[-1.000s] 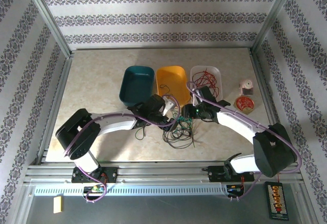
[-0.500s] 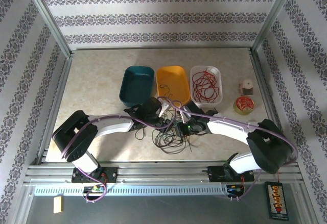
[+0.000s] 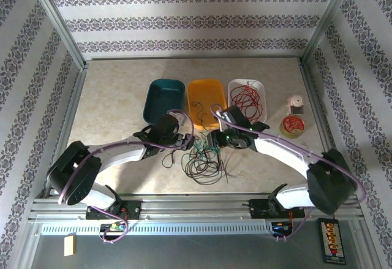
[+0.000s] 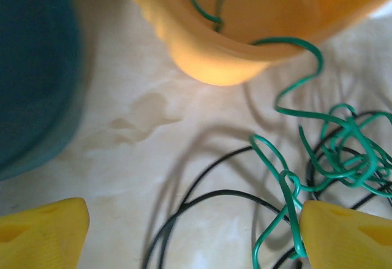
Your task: Untangle the cables
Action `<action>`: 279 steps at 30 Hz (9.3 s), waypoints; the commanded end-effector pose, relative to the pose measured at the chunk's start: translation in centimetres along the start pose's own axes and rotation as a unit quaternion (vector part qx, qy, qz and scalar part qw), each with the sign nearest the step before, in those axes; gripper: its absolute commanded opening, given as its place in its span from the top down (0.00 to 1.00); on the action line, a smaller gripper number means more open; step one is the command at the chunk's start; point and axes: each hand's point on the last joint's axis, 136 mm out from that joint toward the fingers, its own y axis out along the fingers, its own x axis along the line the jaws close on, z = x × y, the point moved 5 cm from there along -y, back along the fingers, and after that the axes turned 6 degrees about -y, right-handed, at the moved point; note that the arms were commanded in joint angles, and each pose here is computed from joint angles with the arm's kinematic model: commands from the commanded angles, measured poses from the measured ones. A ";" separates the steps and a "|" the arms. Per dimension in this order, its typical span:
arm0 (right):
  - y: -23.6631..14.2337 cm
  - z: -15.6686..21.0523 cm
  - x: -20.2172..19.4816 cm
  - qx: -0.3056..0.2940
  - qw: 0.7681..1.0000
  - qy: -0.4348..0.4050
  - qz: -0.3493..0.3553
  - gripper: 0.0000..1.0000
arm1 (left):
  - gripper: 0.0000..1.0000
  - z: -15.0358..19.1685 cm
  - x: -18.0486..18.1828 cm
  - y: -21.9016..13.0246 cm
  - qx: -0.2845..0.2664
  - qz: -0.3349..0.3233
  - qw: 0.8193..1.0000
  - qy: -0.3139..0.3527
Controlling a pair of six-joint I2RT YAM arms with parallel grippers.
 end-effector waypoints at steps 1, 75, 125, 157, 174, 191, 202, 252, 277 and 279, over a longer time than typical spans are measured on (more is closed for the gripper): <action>1.5 -1.4 0.2 0.011 1.000 -0.019 -0.002 0.57 | 0.11 -1.9 1.3 -1.4 -0.063 -0.021 0.996 -0.062; 1.4 1.8 -1.5 -0.003 1.000 -0.009 0.003 0.55 | 0.47 -1.4 -2.8 7.3 0.053 0.063 0.997 -0.005; 7.1 9.7 -3.8 0.145 0.986 0.038 0.072 1.00 | 1.00 -12.6 -5.5 -8.8 -0.170 0.210 0.954 -0.129; -1.1 0.0 3.3 -0.062 0.992 -0.088 -0.066 0.28 | 1.00 -10.1 -5.3 -7.9 -0.119 0.272 0.941 -0.160; 3.2 -2.2 4.1 -0.056 0.995 -0.075 -0.041 0.79 | 1.00 -11.2 -5.9 -8.6 -0.145 0.296 0.927 -0.181; 0.1 2.6 -0.1 -0.050 0.998 -0.039 -0.024 1.00 | 1.00 -10.7 -5.7 -9.3 -0.139 0.289 0.933 -0.164; -3.2 -1.3 3.6 -0.080 0.980 -0.028 -0.180 0.43 | 1.00 -11.5 -6.2 -9.2 -0.168 0.322 0.915 -0.173; 1.1 7.2 -4.6 0.085 0.941 0.300 -0.131 1.00 | 1.00 -16.9 -4.5 -16.6 -0.352 0.253 0.886 -0.165; 0.4 6.7 -5.1 0.060 0.949 0.282 -0.127 1.00 | 1.00 -22.4 -5.6 -8.3 -0.297 0.255 0.913 -0.114; 0.1 6.5 -5.0 0.054 0.951 0.278 -0.126 1.00 | 1.00 -22.6 -5.7 -5.5 -0.277 0.259 0.917 -0.122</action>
